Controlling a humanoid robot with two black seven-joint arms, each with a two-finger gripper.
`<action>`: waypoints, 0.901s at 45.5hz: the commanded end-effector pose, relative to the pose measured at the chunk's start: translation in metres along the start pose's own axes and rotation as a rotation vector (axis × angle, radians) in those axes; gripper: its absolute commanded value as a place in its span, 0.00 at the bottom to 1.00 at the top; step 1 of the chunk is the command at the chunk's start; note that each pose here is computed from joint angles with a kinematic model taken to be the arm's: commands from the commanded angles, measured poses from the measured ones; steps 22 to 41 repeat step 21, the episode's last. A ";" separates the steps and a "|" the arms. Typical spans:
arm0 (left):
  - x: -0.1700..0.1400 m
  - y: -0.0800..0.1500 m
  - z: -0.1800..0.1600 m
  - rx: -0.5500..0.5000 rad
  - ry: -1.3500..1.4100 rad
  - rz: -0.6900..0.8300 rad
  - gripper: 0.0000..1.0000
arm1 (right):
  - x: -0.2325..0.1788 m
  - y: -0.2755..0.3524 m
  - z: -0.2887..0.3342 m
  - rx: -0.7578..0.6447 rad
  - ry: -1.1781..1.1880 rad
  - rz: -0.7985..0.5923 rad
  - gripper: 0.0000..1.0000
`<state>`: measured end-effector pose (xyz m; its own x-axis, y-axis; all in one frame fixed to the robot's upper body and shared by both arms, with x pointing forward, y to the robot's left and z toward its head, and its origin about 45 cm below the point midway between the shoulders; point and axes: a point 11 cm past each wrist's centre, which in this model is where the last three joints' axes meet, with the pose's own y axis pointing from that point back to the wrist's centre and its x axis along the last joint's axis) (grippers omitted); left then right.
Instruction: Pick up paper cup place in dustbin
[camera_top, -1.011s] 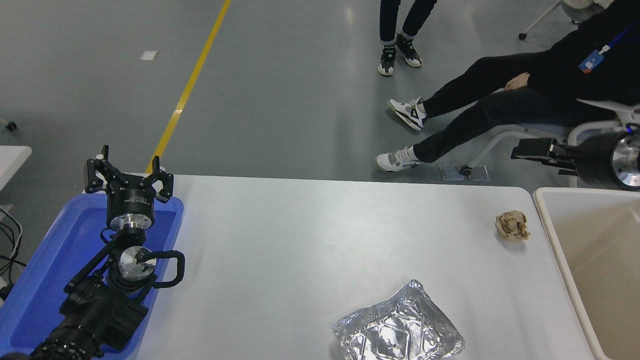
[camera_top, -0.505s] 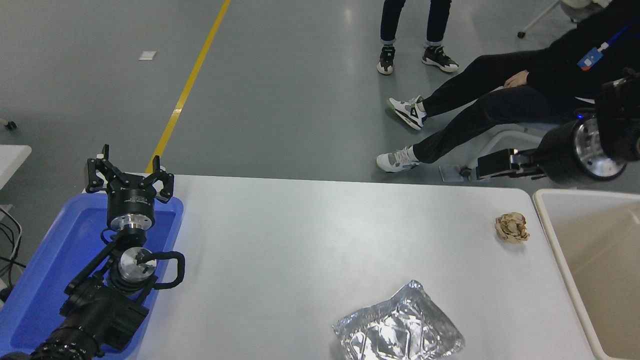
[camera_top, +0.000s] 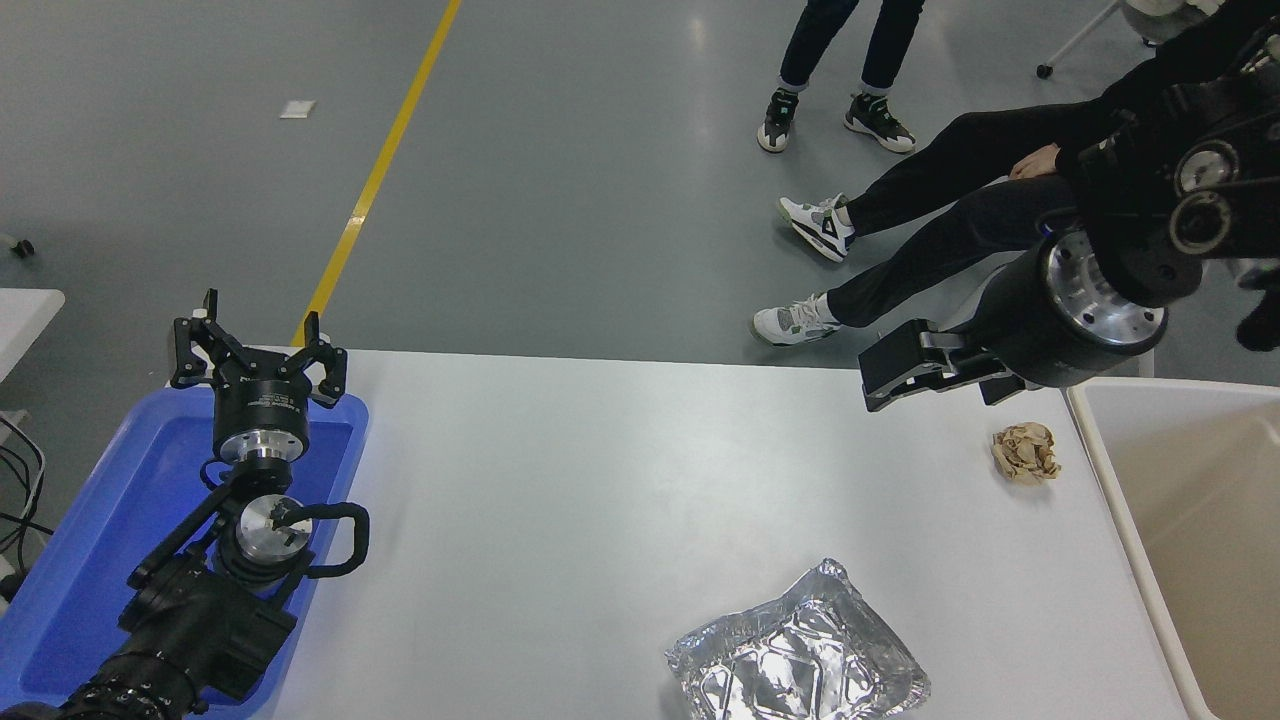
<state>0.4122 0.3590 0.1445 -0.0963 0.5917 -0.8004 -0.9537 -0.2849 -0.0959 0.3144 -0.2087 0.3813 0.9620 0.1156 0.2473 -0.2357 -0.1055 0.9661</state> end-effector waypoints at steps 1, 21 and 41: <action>0.000 0.000 0.001 -0.002 -0.001 0.000 0.99 | -0.006 0.013 -0.006 -0.016 0.008 -0.072 1.00; 0.000 0.000 0.000 0.000 0.000 0.000 0.99 | -0.006 0.024 -0.005 -0.026 0.006 -0.074 1.00; 0.000 0.000 0.000 0.000 0.000 0.000 0.99 | -0.006 0.024 -0.005 -0.026 0.006 -0.074 1.00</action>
